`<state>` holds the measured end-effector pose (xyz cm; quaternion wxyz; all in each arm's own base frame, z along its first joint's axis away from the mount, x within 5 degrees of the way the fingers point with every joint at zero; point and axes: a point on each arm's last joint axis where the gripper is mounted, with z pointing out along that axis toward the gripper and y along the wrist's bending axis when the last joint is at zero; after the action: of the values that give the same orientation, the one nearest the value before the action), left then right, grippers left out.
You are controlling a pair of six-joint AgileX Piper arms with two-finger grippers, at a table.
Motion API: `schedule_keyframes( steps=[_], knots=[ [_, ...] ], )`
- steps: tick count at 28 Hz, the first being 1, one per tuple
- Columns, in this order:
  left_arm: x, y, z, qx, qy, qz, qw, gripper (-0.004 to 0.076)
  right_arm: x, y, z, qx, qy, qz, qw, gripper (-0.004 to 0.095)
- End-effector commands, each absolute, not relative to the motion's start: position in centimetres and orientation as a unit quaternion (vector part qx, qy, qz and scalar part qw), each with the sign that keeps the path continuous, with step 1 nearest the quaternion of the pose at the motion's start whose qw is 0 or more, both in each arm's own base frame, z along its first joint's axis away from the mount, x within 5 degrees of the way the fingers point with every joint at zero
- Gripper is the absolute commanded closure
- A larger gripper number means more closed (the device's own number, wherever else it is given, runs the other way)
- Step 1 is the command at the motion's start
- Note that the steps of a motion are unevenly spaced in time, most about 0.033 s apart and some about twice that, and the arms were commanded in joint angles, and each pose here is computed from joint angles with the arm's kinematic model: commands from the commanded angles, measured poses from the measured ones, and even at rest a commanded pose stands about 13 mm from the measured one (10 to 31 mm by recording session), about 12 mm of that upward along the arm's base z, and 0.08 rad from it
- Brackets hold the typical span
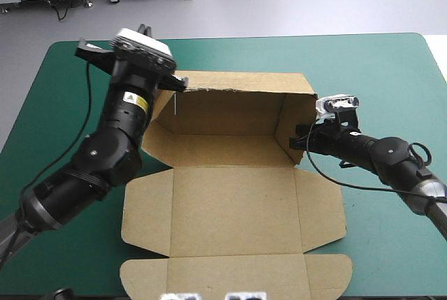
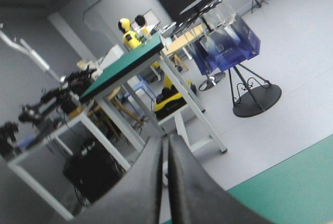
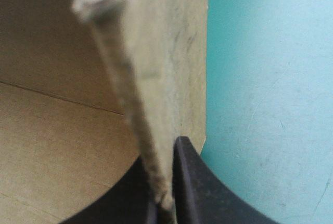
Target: Fold the box
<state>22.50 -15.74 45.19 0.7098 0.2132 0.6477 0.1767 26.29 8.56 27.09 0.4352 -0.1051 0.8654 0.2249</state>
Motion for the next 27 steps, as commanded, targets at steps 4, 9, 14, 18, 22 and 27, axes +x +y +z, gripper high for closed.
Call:
schedule_keyframes(
  steps=[4, 9, 14, 18, 22, 27],
  knots=[
    [26.2, -6.0, 46.6, 0.022, 0.722, 0.084, 0.687, 0.0709, 26.4, 8.6, 32.3, -0.12, 0.885, 0.217, 0.394, 0.0905],
    [27.4, -0.1, 45.3, -0.076, 0.764, 0.035, 0.639, 0.0709, 26.6, 8.3, 34.5, -0.129, 0.911, 0.185, 0.346, 0.0906],
    [27.0, 2.8, 43.7, -0.092, 0.817, -0.01, 0.568, 0.0709, 28.4, 9.0, 35.4, -0.149, 0.931, 0.188, 0.274, 0.0906],
    [26.4, 3.4, 42.7, -0.07, 0.848, -0.063, 0.522, 0.0709, 31.0, 9.6, 34.7, -0.157, 0.939, 0.19, 0.239, 0.0906],
    [25.7, 2.7, 41.9, -0.031, 0.876, -0.105, 0.47, 0.0709, 34.0, 10.3, 33.9, -0.158, 0.942, 0.19, 0.227, 0.0908],
    [25.1, 1.6, 41.3, 0.009, 0.892, -0.151, 0.426, 0.0709, 37.1, 10.8, 32.0, -0.167, 0.945, 0.177, 0.218, 0.0908]
  ],
)
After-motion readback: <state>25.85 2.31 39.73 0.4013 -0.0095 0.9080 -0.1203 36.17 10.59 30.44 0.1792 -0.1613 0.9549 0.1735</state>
